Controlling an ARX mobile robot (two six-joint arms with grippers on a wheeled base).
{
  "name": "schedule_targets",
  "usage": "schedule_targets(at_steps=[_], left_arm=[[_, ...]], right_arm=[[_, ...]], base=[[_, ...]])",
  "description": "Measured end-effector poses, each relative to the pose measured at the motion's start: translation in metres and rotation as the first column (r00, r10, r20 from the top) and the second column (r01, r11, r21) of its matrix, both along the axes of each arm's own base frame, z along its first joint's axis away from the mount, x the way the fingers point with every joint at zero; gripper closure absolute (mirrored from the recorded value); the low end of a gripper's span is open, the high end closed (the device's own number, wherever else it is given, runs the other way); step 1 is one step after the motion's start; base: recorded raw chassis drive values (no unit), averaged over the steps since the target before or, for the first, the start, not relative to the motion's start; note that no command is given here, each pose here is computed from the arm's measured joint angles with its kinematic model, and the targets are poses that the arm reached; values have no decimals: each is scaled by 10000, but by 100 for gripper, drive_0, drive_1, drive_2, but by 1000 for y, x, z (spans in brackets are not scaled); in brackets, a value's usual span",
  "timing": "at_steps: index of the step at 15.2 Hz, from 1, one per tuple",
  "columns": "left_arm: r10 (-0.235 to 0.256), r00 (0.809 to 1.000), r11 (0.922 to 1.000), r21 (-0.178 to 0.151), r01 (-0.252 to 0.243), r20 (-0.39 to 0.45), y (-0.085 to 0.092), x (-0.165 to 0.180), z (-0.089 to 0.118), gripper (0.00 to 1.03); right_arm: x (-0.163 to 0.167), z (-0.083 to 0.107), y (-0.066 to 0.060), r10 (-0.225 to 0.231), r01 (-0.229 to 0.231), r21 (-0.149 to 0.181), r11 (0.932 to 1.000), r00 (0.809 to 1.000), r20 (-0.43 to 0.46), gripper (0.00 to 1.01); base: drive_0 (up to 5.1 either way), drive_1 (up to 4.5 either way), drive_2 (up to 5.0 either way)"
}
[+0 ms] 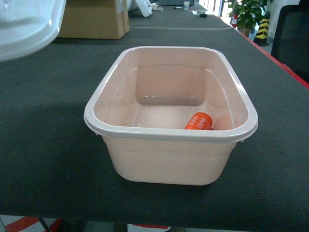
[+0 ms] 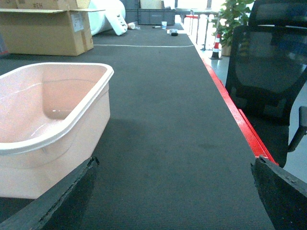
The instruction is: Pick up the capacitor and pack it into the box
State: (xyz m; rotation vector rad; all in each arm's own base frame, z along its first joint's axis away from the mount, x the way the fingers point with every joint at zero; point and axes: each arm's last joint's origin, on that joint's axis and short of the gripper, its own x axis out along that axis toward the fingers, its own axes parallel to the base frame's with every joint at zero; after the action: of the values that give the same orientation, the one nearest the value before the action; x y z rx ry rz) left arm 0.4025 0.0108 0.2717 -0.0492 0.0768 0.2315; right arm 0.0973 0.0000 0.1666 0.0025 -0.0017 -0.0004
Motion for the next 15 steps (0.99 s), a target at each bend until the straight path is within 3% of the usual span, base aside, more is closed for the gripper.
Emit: schedule_targets(at_steps=[2,3,7,11,15], left_arm=[[-177,9998,9998,-43,177,40,-33,-10,22,101],[-507,9986,9987,18,508,-131,-60,-16,26,101],[-1225,9855,9901,547,1296,-1171,-137,-32,13,101],[-1118,9798,9843,1167,1321,-1657,-191,-44,12,101],[-1860,9637,9628,1600,2176,-1913,-241,-56,0,101]], right_arm=[[0,0,0,0,0,0,10000,10000,0,3],[0,0,0,0,0,0,10000,10000,0,3],[0,0,0,0,0,0,10000,10000,0,3],[0,0,0,0,0,0,10000,10000,0,3],[0,0,0,0,0,0,10000,10000,0,3]], base=[[0,0,0],[0,0,0],[0,0,0],[0,0,0],[0,0,0]])
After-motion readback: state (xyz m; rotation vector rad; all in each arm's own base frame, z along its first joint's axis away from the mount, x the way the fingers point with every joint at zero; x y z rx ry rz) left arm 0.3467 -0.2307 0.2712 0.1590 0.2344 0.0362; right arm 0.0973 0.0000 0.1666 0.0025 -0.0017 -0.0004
